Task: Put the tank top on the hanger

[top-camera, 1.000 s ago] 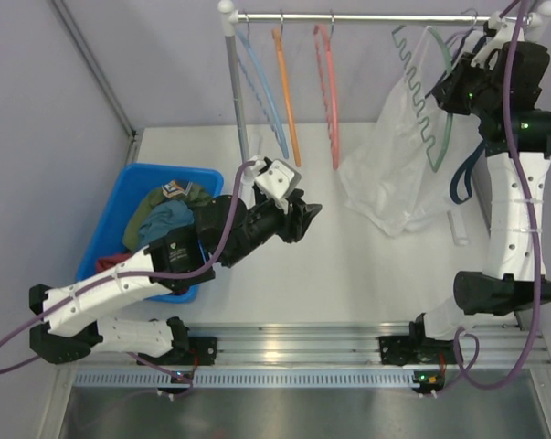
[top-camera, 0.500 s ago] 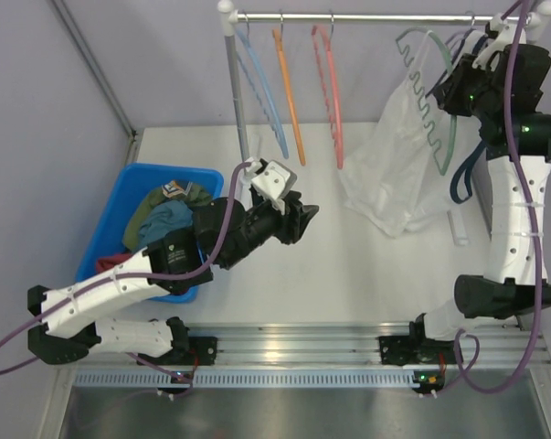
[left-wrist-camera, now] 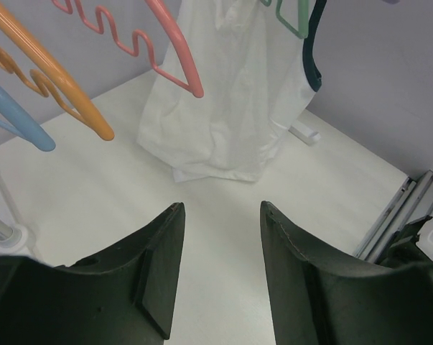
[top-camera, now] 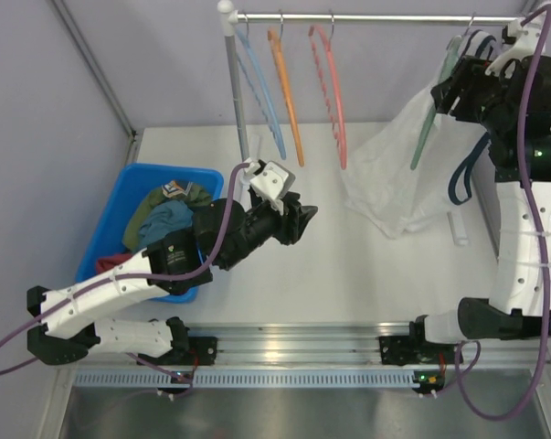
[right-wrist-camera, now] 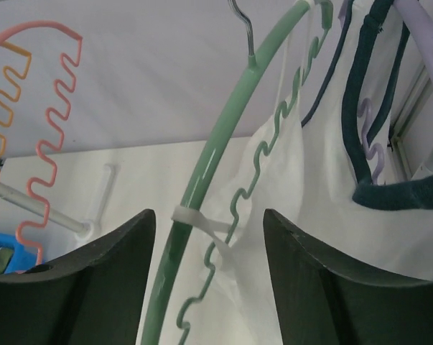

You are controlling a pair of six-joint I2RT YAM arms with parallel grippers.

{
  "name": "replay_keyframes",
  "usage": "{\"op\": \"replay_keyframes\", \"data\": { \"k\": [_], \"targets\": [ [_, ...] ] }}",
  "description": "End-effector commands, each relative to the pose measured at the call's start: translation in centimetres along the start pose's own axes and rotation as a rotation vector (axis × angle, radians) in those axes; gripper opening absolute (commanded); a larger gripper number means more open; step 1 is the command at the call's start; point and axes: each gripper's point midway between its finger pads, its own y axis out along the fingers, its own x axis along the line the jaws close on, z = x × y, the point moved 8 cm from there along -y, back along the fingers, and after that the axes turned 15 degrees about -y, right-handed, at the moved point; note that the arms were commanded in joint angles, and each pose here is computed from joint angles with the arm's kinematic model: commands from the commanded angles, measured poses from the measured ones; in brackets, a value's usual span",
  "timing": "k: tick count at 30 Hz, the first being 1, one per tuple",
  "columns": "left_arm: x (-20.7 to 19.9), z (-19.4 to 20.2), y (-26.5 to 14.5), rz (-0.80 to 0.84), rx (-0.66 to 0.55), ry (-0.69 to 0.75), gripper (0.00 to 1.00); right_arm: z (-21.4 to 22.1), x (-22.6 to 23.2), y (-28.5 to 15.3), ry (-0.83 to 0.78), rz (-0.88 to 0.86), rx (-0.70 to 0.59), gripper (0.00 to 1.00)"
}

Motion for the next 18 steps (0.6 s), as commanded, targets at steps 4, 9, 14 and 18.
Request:
{"op": "replay_keyframes", "data": {
  "k": [4,9,14,18],
  "targets": [
    [0.0,-1.1,-0.8,0.005,-0.048,-0.024,0.51,-1.4,0.3,-4.2,0.000,0.014,-0.106,0.72],
    [0.1,-1.1,-0.8,0.000,-0.048,-0.022,0.51,0.3,1.1,-6.2,0.018,-0.019,-0.091,0.80],
    [0.3,-1.0,-0.9,-0.013,-0.052,-0.020,0.51,4.0,2.5,-8.7,0.063,-0.077,-0.055,0.84],
    [0.7,-0.6,-1.0,-0.031,-0.048,-0.021,0.51,6.7,3.3,-11.3,0.093,-0.087,-0.042,0.88]
  ]
}}
